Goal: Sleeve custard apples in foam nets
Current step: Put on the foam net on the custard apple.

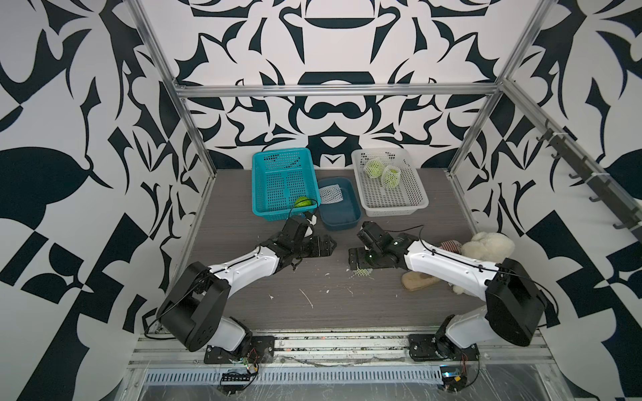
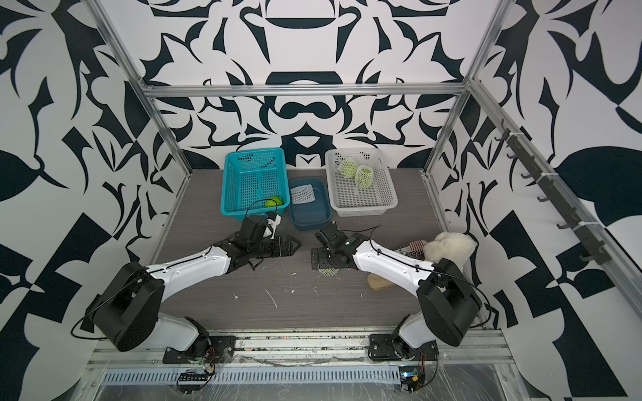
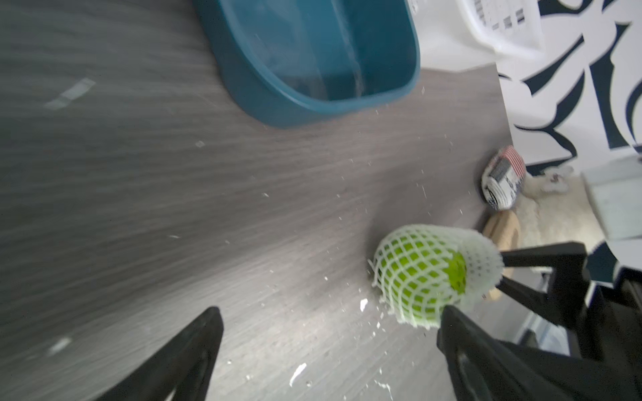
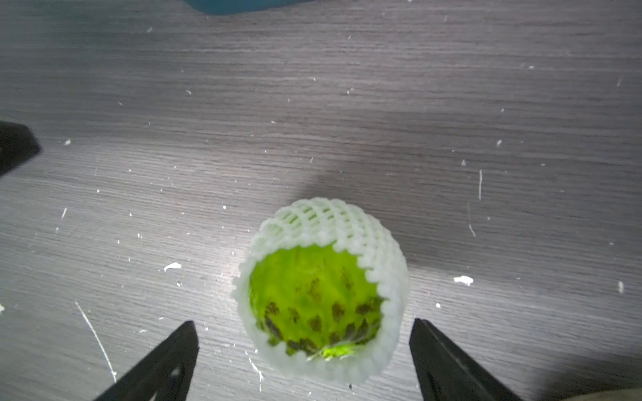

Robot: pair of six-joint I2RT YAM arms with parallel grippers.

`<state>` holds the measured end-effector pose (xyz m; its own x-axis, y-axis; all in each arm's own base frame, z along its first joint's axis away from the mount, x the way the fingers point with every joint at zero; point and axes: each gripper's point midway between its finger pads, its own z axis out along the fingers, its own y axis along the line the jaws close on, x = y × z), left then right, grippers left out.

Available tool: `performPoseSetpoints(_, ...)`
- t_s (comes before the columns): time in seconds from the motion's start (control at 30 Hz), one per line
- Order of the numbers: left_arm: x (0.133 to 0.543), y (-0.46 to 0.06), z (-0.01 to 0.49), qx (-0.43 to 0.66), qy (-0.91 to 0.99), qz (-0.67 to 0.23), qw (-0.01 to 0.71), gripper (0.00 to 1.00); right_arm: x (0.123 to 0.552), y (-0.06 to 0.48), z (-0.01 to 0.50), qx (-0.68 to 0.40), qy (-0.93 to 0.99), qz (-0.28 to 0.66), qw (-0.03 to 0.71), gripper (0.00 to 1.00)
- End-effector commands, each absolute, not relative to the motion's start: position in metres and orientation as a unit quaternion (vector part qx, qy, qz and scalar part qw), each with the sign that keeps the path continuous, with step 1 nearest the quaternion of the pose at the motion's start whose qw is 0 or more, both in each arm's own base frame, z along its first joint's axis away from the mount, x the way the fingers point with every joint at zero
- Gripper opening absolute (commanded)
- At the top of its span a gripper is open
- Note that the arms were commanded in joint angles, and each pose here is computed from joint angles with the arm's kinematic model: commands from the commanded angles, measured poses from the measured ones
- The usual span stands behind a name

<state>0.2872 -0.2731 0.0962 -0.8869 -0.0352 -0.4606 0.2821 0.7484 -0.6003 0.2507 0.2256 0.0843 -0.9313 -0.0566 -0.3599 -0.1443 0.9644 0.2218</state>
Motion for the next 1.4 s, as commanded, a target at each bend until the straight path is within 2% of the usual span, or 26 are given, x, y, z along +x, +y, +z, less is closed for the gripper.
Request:
performPoseSetpoints(0.0, 0.271, -0.294, 0.101, 0.112, 0.893, -0.396, 0.181, 0.99, 0.248, 0.222, 0.103, -0.081, 0.97, 0.132, 0.185, 0.99)
performPoseSetpoints(0.3, 0.23, -0.314, 0.088, 0.201, 0.89, -0.386, 0.135, 0.91, 0.238, 0.198, 0.114, -0.132, 0.963, 0.157, 0.172, 0.9)
performPoseSetpoints(0.37, 0.234, -0.318, 0.086, 0.207, 0.893, -0.374, 0.144, 0.91, 0.24, 0.192, 0.107, -0.135, 0.965, 0.143, 0.175, 0.9)
performPoseSetpoints(0.57, 0.258, -0.323, 0.079, 0.169, 0.911, -0.344, 0.154, 0.87, 0.236, 0.182, 0.088, -0.112, 0.971, 0.136, 0.16, 0.79)
performPoseSetpoints(0.8, 0.268, -0.331, 0.067, 0.152, 0.918, -0.339, 0.141, 0.86, 0.237, 0.171, 0.07, -0.076, 0.975, 0.134, 0.158, 0.77)
performPoseSetpoints(1.07, 0.267, -0.33, 0.053, 0.146, 0.925, -0.329, 0.124, 0.86, 0.244, 0.186, 0.046, -0.066, 0.972, 0.172, 0.143, 0.73)
performPoseSetpoints(1.37, 0.266, -0.325, 0.035, 0.137, 0.933, -0.314, 0.108, 0.86, 0.243, 0.189, 0.022, -0.056, 0.976, 0.172, 0.12, 0.71)
